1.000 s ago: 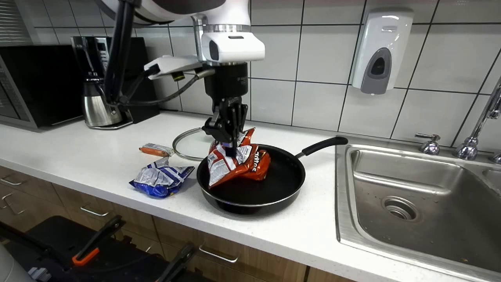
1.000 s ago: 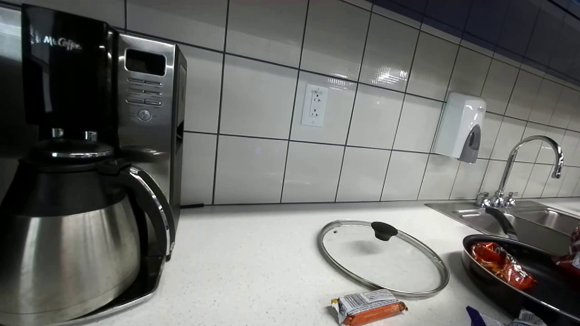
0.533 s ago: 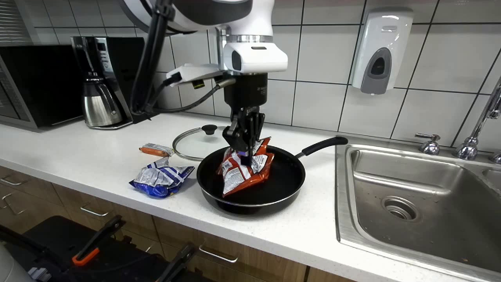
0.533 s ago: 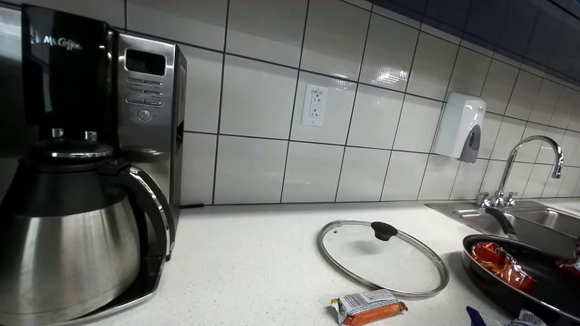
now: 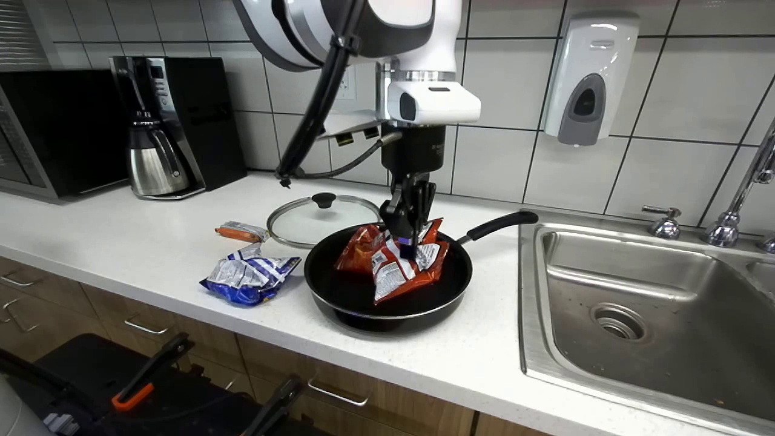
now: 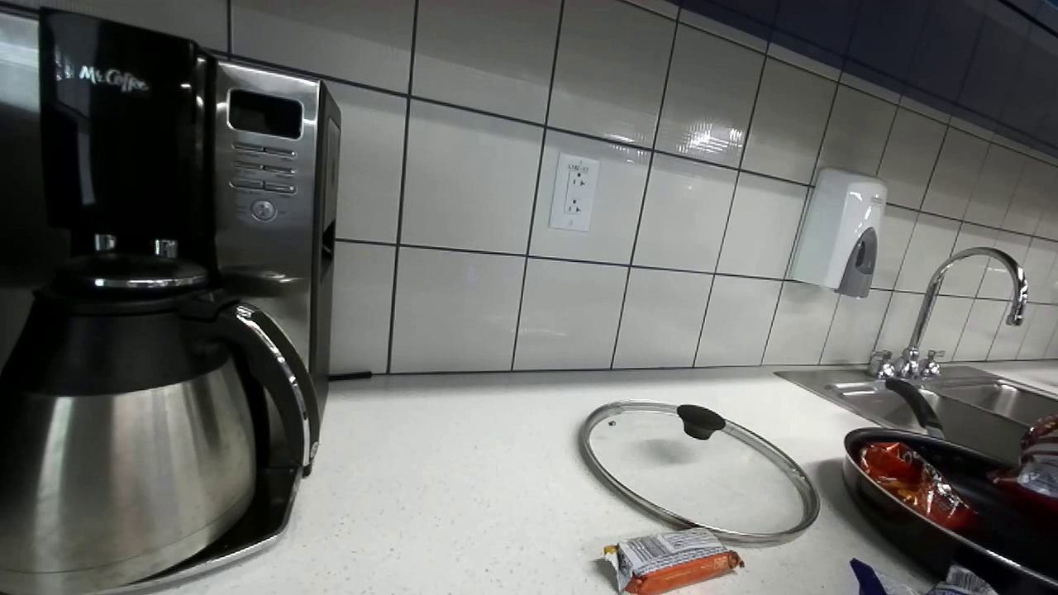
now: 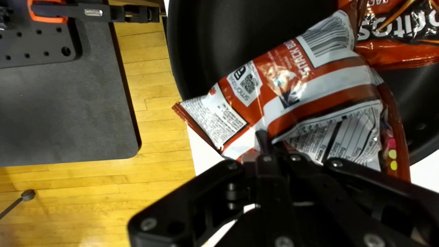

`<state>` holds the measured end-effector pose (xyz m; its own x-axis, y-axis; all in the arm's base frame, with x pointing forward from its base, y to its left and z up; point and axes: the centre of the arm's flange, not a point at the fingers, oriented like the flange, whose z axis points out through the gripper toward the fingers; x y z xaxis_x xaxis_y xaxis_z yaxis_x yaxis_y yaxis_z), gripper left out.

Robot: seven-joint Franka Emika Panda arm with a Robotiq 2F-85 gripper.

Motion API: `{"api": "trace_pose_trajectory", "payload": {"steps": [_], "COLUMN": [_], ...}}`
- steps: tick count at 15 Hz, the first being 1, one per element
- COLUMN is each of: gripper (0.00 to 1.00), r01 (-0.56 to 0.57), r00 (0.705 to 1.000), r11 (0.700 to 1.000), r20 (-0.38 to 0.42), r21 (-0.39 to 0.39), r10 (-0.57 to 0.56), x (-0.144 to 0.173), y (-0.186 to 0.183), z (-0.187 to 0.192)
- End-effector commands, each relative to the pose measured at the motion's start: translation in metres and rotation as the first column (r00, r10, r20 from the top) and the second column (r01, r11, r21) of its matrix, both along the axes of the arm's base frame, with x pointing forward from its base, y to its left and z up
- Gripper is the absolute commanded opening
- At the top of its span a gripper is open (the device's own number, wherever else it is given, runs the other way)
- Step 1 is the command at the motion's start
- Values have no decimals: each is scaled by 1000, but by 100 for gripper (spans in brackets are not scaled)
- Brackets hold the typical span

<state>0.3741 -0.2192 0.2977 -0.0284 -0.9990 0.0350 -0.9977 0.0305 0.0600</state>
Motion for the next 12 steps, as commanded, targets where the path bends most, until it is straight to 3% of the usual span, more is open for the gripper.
{"api": "trace_pose_trajectory", "payload": {"steps": [1, 12], "gripper": [0, 0], "r01": [-4, 61], "r00": [1000, 998], "r11": [1000, 997], "r20": [-6, -32], "r21": [-1, 53], "r10": [4, -59], "x": [19, 40], "y": [-19, -41], "z": [-14, -59]}}
